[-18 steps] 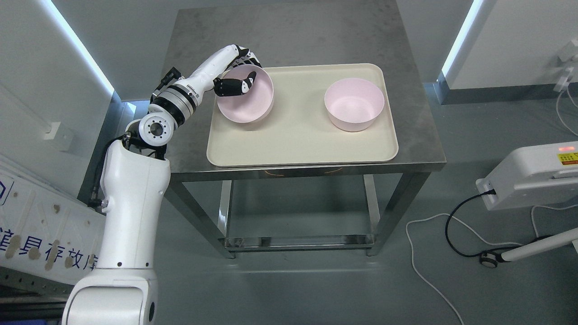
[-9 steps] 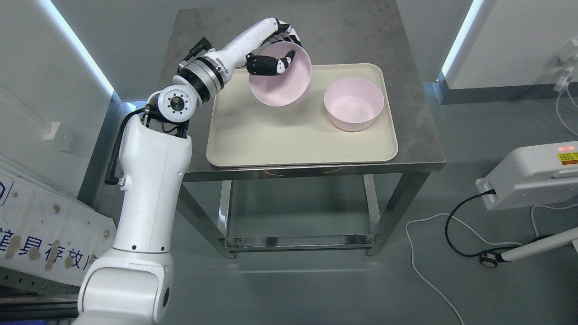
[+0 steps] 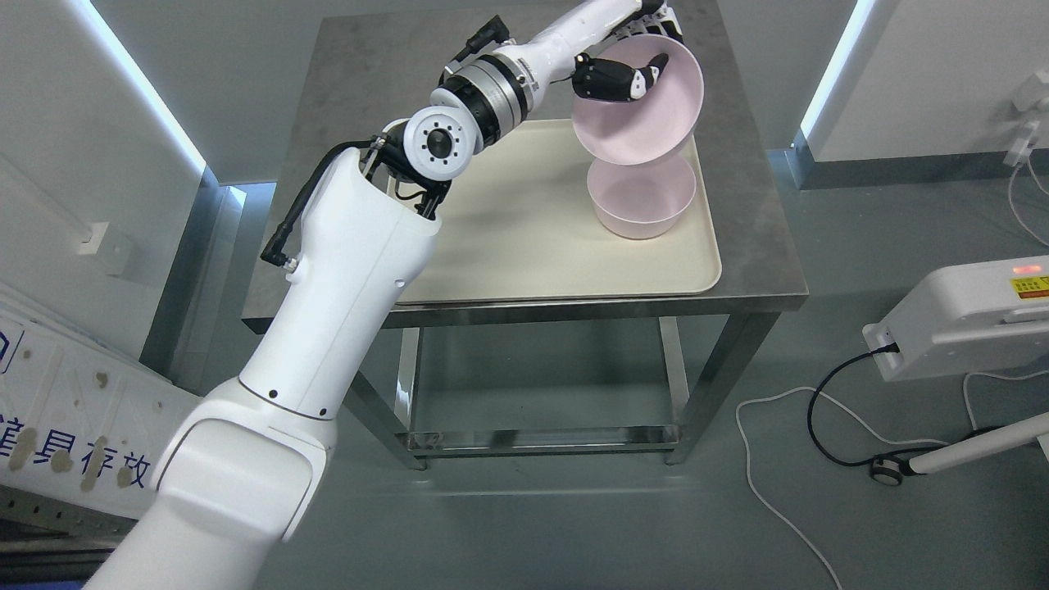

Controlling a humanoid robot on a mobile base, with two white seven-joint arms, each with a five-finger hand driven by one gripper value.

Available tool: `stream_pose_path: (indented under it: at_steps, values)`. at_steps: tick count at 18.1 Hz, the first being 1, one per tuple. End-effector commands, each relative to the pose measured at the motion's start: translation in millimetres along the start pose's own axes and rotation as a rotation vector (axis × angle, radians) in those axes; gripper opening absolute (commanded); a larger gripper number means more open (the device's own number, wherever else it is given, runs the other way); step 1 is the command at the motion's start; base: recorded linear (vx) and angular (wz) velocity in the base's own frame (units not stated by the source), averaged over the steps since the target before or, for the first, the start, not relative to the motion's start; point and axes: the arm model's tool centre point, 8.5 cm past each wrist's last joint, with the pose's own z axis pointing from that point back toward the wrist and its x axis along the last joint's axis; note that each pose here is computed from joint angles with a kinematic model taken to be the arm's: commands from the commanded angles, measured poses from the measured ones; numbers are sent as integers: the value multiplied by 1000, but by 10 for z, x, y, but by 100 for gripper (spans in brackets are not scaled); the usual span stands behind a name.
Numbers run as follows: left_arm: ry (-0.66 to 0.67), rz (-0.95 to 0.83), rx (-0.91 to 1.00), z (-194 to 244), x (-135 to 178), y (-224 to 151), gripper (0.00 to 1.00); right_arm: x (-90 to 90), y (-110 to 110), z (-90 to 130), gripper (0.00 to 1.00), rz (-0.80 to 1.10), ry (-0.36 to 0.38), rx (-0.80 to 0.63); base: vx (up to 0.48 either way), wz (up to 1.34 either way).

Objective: Stack pink IKEA bowls on left shelf middle
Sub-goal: 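Carry the held bowl over and lower it into the other pink bowl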

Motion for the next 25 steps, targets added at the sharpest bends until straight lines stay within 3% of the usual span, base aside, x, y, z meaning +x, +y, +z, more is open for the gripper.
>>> stream_pose_path:
  at_steps: [1,10,20,21,23,25]
  values:
    - [120,-79,-278,-216,-299,-867,2,58,-115,-12,100,-2,-17,-19,0,0]
    - [204,12,-139,-120,-635,-468,3,58,-115,-12,100,-2,-17,-19,0,0]
    - [221,46,-76,-66,-715,-265,6,58,-115,-12,100,-2,-17,-19,0,0]
    - [222,47,-77,-64,-719,-272,12,58,-115,-12,100,-2,-17,-19,0,0]
    - [222,49,-77,-64,-716,-277,42,58,-115,-12,100,-2,-17,-19,0,0]
    - [202,58,-59,-63,-663,-217,52,58,-115,-12,100,-2,-17,-19,0,0]
